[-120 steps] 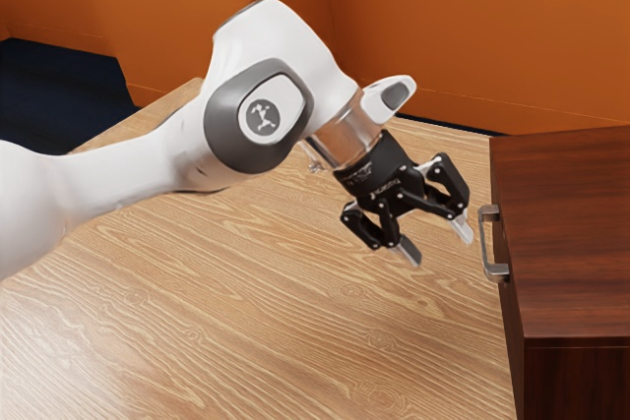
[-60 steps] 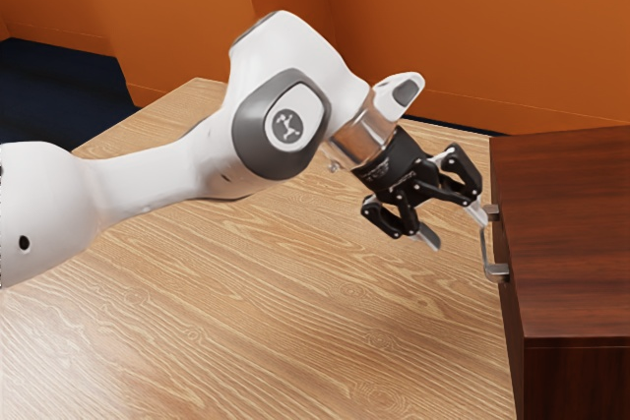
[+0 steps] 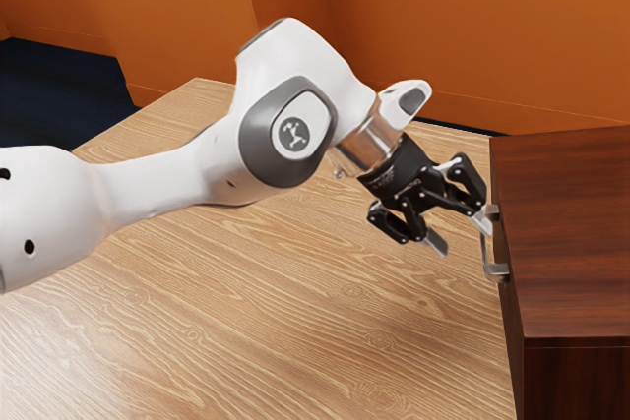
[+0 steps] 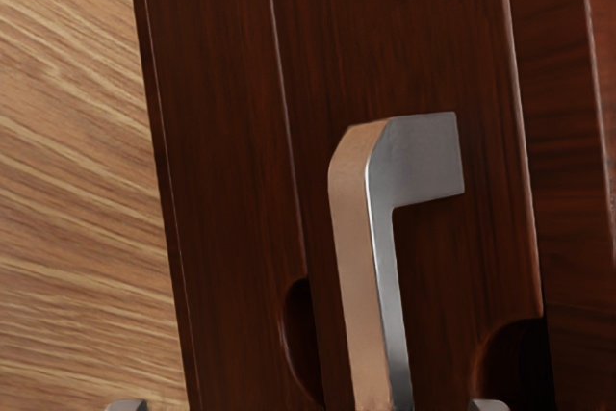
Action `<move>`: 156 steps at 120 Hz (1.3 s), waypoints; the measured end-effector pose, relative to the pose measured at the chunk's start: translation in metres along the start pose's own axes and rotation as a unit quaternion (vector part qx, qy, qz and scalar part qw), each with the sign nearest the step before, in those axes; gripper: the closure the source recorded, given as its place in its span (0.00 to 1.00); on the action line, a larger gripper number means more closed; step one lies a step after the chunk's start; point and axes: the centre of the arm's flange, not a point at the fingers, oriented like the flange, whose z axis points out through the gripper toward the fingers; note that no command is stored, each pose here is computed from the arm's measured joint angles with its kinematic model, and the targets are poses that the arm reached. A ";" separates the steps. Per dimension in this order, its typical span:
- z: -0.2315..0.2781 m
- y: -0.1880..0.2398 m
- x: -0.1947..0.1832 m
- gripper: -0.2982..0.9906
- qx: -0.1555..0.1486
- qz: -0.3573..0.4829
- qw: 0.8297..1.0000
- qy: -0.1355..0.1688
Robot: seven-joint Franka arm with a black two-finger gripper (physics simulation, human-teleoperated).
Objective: Pull the drawer handle with one arm to open the drawer
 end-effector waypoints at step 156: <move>-0.009 -0.024 0.010 0.48 0.035 0.009 0.999 -0.009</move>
